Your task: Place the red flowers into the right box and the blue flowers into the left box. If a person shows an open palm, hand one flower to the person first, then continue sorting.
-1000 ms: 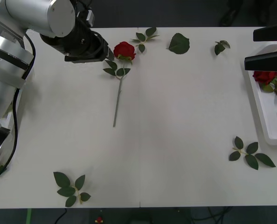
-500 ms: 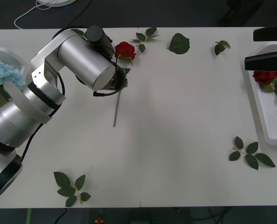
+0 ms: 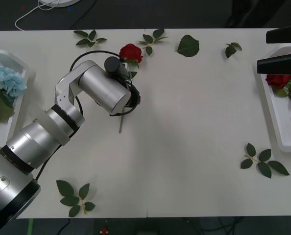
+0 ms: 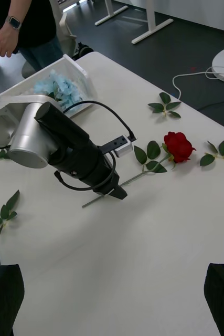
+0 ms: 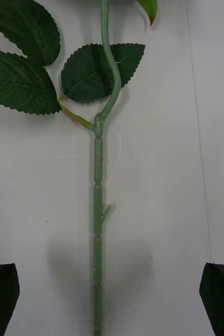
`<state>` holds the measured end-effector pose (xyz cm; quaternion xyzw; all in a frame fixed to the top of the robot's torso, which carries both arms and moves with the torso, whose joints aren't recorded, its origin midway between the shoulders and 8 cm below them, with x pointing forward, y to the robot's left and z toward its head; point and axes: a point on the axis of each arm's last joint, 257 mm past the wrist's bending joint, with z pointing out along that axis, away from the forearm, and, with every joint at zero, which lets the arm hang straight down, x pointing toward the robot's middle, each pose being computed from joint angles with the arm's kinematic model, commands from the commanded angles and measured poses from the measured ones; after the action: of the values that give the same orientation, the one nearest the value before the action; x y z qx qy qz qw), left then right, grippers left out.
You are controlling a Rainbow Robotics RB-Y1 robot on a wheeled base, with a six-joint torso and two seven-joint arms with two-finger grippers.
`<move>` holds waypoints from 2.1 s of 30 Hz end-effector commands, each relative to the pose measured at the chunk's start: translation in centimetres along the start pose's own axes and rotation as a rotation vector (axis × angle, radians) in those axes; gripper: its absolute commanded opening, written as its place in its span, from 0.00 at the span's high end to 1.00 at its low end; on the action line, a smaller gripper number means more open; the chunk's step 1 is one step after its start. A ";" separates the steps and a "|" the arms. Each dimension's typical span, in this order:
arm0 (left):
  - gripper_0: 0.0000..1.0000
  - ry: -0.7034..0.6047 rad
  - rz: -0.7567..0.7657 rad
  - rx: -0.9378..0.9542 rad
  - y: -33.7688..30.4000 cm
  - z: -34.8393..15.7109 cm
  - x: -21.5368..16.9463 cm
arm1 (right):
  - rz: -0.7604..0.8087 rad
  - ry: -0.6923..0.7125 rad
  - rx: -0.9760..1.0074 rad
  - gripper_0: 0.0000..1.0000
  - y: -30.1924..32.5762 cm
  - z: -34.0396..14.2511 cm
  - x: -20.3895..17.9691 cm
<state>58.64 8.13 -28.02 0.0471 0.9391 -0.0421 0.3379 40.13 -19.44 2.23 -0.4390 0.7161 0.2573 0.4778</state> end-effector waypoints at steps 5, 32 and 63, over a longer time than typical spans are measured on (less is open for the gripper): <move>0.00 0.021 -0.038 0.019 -0.8 1.8 3.4 | -0.033 0.029 0.039 0.00 -0.7 -1.3 -0.2; 1.00 0.019 0.005 -0.041 2.2 2.5 4.6 | -0.033 0.029 0.039 0.00 -0.7 -1.3 -0.2; 1.00 0.162 0.030 -0.121 3.0 -8.1 4.8 | -0.033 0.029 0.039 0.00 -0.7 -1.3 -0.2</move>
<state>51.17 11.43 -26.65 0.0832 0.9600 0.0365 0.2647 40.15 -19.46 2.23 -0.4387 0.7162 0.2573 0.4778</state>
